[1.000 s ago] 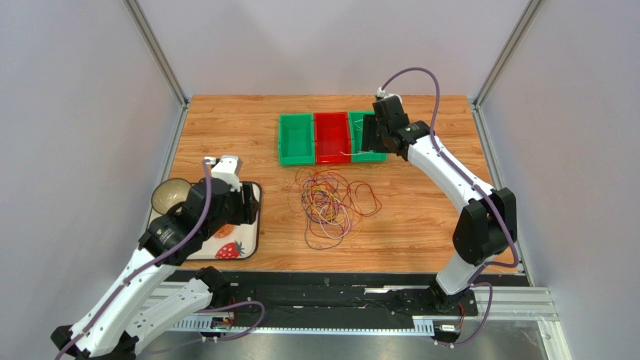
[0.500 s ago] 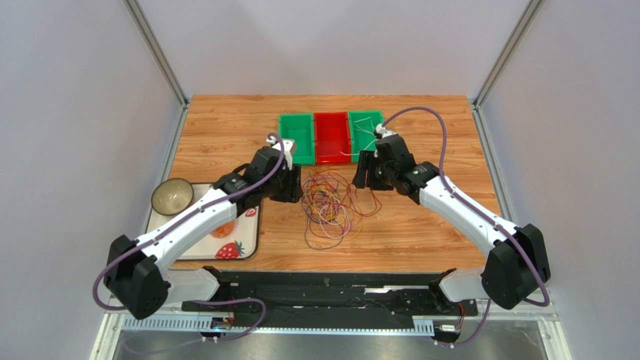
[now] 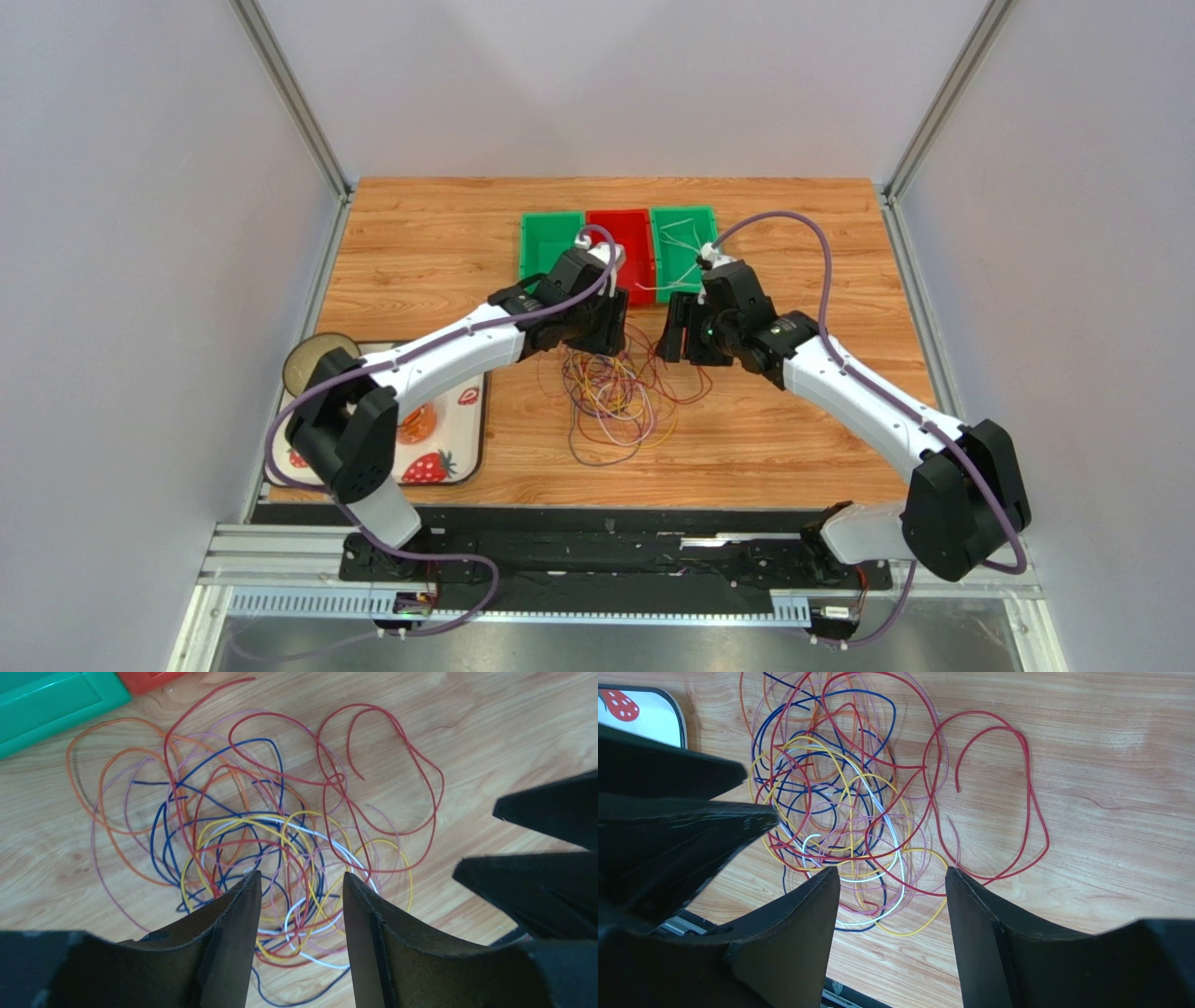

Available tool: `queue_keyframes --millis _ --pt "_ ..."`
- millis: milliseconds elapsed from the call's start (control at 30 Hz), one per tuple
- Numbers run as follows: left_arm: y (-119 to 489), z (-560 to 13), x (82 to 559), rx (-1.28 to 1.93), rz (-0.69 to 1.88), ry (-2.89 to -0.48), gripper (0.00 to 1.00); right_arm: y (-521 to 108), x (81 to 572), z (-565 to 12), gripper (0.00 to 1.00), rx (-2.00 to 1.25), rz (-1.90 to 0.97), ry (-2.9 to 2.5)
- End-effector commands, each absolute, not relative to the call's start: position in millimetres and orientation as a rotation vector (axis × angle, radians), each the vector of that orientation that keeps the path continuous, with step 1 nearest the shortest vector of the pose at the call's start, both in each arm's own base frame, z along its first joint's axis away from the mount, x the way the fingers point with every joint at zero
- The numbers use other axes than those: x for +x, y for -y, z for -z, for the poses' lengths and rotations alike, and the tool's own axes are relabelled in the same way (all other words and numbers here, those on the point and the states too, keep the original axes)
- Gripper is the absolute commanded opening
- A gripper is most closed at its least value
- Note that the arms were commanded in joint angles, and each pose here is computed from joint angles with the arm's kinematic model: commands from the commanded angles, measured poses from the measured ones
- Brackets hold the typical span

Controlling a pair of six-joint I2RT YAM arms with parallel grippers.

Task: Untangle the cables
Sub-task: Untie the cable.

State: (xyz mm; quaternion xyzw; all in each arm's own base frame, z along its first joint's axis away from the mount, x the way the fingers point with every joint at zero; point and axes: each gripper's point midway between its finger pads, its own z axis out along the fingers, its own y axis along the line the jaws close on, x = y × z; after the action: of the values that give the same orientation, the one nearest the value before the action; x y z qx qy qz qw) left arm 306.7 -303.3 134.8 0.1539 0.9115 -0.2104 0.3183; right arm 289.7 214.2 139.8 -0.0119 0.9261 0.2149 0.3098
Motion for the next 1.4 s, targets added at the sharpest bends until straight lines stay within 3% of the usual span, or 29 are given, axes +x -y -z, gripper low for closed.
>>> queue_keyframes --millis 0,467,633,700,867,1067,1167,1300,1367 --pt "318 -141 322 0.432 0.512 -2.361 0.55 -216 297 -157 0.61 -0.027 -0.599 -2.376" --pt "320 -86 312 0.402 0.374 -2.503 0.47 -223 298 -145 0.61 -0.035 -0.611 -2.415" --pt "324 -88 306 0.405 0.388 -2.504 0.20 -222 299 -141 0.61 -0.031 -0.595 -2.423" --pt "323 -95 306 0.406 0.385 -2.491 0.00 -221 300 -140 0.61 -0.031 -0.589 -2.425" --pt "320 -168 315 0.444 0.380 -2.373 0.00 -219 302 -139 0.61 -0.021 -0.567 -2.419" --pt "311 -326 325 0.478 0.418 -2.103 0.00 -216 306 -137 0.61 -0.008 -0.543 -2.417" --pt "307 -424 316 0.483 0.526 -1.874 0.00 -217 307 -139 0.61 -0.005 -0.548 -2.410" --pt "308 -508 282 0.562 0.715 -1.609 0.00 -220 307 -140 0.61 -0.004 -0.563 -2.418" --pt "309 -507 272 0.598 0.758 -1.574 0.00 -218 306 -145 0.61 -0.002 -0.557 -2.412"
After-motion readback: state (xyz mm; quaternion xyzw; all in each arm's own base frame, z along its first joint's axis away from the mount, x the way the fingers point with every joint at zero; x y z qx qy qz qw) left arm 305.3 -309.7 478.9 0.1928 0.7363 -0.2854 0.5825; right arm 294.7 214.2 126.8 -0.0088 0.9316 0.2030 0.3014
